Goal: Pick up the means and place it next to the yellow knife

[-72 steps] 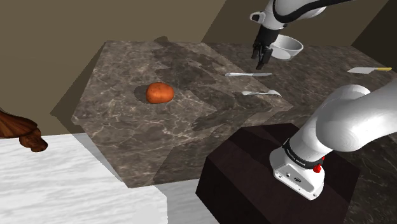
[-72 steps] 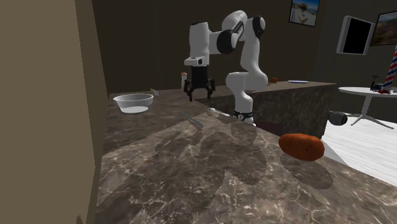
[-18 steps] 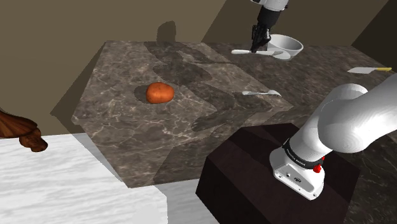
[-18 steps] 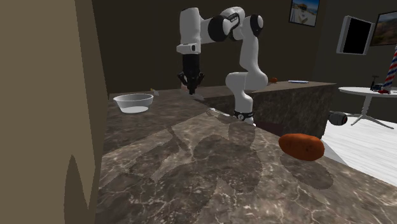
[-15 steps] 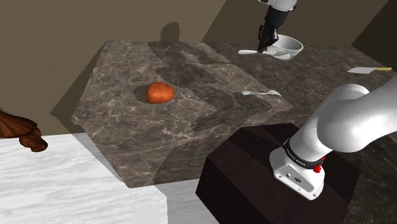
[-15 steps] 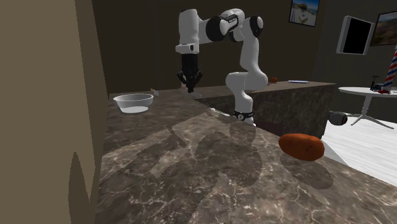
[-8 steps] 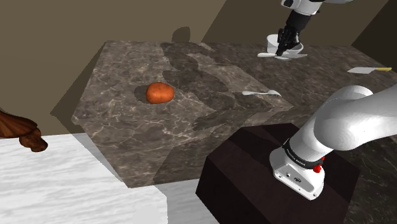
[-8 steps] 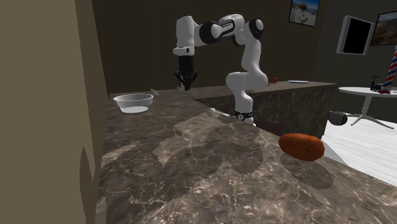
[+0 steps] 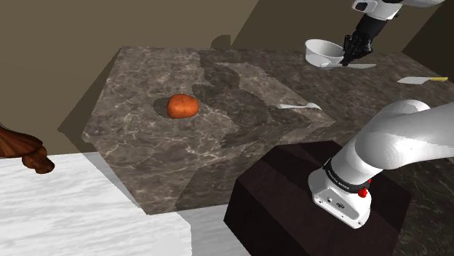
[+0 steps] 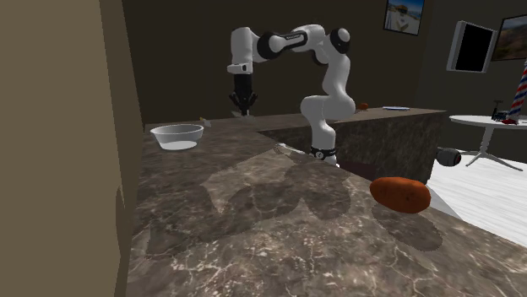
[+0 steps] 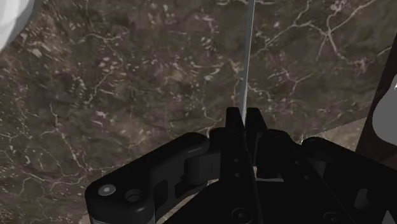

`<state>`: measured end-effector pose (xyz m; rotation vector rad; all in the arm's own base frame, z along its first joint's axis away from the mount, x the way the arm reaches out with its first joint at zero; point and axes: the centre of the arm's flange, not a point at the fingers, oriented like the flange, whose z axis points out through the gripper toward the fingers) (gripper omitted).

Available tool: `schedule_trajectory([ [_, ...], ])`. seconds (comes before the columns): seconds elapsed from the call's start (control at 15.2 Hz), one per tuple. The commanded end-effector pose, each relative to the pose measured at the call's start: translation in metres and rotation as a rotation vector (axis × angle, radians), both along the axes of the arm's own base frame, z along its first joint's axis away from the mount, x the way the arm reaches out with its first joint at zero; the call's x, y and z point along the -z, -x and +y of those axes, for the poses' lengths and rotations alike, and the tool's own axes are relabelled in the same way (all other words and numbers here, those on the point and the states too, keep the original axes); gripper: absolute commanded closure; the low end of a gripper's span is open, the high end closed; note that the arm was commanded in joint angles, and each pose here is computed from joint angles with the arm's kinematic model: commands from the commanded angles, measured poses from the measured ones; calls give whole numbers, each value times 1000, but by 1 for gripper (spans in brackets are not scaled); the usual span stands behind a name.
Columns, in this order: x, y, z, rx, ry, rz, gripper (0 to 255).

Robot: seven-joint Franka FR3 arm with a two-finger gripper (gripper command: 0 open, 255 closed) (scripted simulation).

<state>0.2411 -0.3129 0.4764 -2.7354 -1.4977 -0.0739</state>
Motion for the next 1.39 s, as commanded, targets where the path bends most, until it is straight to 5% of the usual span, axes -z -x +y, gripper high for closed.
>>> schedule_trajectory([
  [0.0,1,20,-17,-1,0,0,255],
  [1.32,1,210,-201,-1,0,0,255],
])
